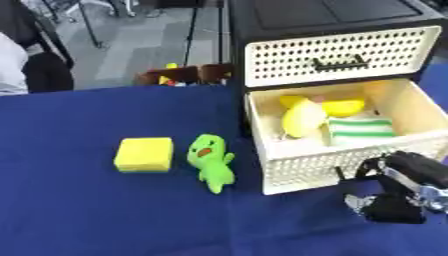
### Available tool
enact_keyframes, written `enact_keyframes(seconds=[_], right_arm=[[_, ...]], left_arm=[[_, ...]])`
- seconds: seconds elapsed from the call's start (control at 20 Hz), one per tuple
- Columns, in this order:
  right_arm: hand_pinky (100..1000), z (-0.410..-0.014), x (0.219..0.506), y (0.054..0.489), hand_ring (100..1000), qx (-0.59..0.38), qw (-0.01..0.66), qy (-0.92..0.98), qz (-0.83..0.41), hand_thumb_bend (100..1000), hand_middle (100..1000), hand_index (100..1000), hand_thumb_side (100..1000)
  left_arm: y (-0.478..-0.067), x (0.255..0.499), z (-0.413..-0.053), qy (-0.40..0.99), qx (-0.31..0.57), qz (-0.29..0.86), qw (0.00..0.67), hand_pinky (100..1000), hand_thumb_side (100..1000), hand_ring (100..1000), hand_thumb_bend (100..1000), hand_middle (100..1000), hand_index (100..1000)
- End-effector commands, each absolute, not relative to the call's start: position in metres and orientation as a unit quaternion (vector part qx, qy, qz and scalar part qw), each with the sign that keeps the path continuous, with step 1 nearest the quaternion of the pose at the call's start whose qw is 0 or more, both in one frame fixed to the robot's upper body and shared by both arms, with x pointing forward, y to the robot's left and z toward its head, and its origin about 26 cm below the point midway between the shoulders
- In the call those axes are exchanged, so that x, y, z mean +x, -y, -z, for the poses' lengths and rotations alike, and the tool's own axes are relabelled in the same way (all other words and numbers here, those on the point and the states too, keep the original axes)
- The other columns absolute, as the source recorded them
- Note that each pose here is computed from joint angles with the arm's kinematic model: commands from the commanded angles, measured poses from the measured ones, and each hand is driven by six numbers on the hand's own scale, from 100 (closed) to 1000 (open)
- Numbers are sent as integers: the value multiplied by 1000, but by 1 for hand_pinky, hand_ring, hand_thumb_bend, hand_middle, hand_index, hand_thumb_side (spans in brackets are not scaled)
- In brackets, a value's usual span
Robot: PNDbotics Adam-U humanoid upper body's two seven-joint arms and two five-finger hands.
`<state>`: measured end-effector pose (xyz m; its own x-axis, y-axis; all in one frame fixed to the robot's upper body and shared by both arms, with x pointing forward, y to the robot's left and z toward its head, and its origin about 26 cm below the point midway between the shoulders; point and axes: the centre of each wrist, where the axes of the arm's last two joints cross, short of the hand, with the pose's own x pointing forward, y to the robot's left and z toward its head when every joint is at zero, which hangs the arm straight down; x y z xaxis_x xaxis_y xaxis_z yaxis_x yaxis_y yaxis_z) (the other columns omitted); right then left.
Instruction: Pick up objects from table and place into drawer.
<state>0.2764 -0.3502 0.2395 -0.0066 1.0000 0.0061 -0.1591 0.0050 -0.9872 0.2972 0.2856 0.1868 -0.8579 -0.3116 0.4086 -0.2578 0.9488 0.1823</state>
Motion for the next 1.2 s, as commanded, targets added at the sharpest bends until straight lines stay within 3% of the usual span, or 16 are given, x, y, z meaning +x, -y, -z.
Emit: enact_keyframes(seconds=[0.05, 1.2], right_arm=[[100, -246, 275, 351, 219, -476, 517, 465, -539, 234, 264, 806, 745], [100, -250, 271, 362, 214, -551, 437, 498, -508, 228, 263, 827, 850]], left_arm=[[-287, 295, -193, 963, 151, 63, 213, 528, 940, 738, 123, 730, 868], [-289, 295, -191, 961, 154, 64, 219, 528, 943, 740, 118, 729, 864]])
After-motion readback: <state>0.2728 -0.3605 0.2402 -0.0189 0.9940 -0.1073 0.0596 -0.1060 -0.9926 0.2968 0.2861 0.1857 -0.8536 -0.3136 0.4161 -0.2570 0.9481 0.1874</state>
